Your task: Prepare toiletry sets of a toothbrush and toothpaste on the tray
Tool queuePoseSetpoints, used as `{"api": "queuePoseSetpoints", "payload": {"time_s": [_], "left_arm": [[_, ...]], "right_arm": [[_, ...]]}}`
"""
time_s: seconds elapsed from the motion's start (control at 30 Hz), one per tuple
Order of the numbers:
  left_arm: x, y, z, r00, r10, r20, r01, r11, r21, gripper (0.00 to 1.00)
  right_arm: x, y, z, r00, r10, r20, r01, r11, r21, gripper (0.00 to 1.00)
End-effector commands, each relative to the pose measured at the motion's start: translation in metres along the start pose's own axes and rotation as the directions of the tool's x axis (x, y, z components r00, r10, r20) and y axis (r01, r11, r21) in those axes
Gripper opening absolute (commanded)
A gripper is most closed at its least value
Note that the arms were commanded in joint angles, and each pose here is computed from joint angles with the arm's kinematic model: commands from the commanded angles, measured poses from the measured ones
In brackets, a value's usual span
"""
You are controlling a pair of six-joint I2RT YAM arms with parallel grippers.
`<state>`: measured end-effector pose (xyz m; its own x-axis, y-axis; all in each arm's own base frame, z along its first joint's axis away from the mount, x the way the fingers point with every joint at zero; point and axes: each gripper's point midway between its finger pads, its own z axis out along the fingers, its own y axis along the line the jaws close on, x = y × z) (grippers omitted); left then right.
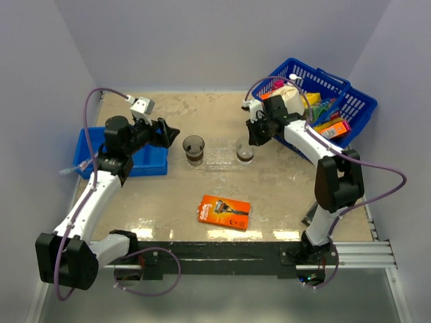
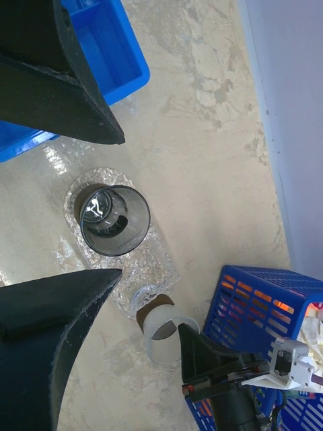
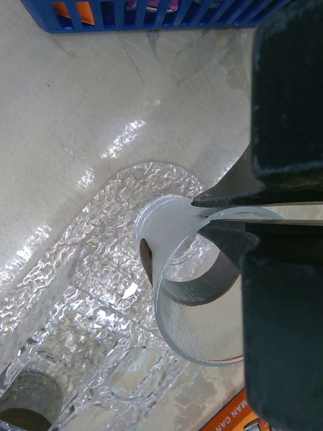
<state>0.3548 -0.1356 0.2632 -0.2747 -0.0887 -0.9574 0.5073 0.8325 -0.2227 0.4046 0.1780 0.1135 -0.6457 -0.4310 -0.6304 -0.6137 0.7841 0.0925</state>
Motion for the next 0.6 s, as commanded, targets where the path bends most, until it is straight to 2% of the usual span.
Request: {"api": "queuePoseSetpoints", "payload": {"time_s": [0.0,0.13,0.33,0.57], "left_arm": [[-0.016,-0.001,0.002,0.998,0.042,0.036,-0.042,0.999,0.005,0.78],[-0.014,-0.002,0.003,0.999,0.041,0.031,-0.041,0.999,0.009,0.78],[-0.012,-0.001,0.004,0.999,0.037,0.024,-0.038,0.999,0.008,0.78],[-0.013,-0.001,0.004,0.999,0.039,0.027,-0.039,0.999,0.01,0.78]], "right_arm": [[-0.05,0.004,-0.012,0.985,-0.078,0.157,0.082,0.997,-0.017,0.01],[-0.045,0.001,-0.008,0.987,-0.084,0.14,0.086,0.996,-0.01,0.04],[-0.04,0.002,-0.002,0.989,-0.084,0.123,0.087,0.996,-0.022,0.16],[-0.04,0.003,-0.001,0.988,-0.084,0.126,0.088,0.996,-0.025,0.23]]}}
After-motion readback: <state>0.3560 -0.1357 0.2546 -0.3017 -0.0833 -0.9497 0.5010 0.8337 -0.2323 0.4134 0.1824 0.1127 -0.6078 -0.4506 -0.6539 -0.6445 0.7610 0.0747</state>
